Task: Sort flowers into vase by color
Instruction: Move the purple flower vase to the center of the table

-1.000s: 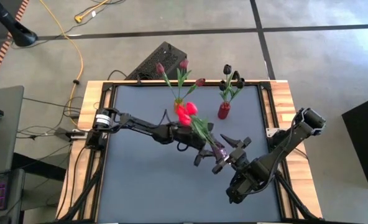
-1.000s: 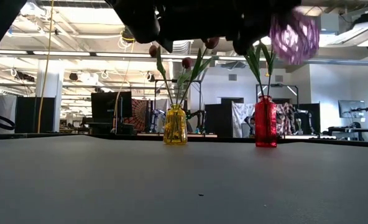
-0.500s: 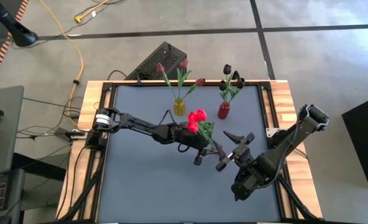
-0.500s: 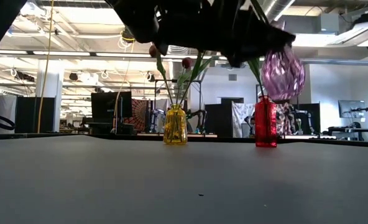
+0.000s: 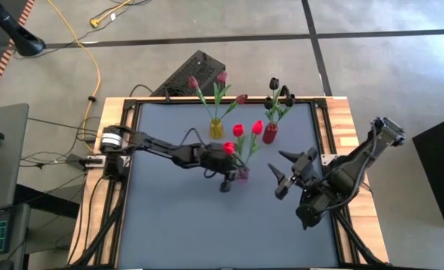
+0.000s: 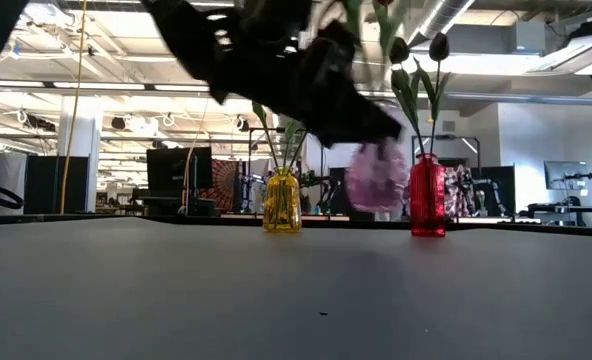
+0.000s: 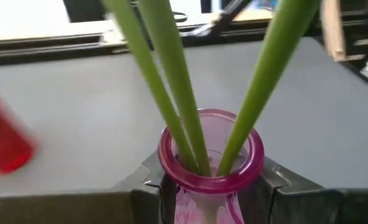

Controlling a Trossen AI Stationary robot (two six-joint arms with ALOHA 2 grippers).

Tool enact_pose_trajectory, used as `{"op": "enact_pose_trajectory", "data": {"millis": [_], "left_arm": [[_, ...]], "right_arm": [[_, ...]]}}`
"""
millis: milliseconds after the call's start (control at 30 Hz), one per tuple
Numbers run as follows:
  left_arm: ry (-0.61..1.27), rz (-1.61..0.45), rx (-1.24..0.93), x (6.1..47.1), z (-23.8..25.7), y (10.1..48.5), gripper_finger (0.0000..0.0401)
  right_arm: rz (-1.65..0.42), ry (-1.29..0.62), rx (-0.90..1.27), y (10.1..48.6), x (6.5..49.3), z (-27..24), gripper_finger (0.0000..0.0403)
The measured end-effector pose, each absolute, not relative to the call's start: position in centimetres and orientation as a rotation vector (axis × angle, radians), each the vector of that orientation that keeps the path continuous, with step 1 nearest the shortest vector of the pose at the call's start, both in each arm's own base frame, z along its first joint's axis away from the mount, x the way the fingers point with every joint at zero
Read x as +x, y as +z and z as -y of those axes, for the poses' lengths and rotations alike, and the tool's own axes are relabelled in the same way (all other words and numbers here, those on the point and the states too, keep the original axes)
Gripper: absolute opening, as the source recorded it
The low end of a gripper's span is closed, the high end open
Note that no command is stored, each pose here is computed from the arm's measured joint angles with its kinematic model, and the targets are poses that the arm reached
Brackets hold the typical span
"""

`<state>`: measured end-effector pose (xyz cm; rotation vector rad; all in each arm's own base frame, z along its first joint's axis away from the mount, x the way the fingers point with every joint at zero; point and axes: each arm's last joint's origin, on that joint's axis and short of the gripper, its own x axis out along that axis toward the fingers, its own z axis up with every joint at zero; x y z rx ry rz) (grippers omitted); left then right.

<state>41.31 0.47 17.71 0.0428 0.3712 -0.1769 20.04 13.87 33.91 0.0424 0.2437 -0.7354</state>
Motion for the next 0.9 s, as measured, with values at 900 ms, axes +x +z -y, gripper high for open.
{"op": "enact_pose_trajectory", "data": {"millis": [900], "left_arm": [[0.058,-0.354,-0.074,32.9,-1.6,14.0,0.0103]], "right_arm": [[-0.299,-0.811,-0.042,33.6,20.5,-12.1,0.0286]]}}
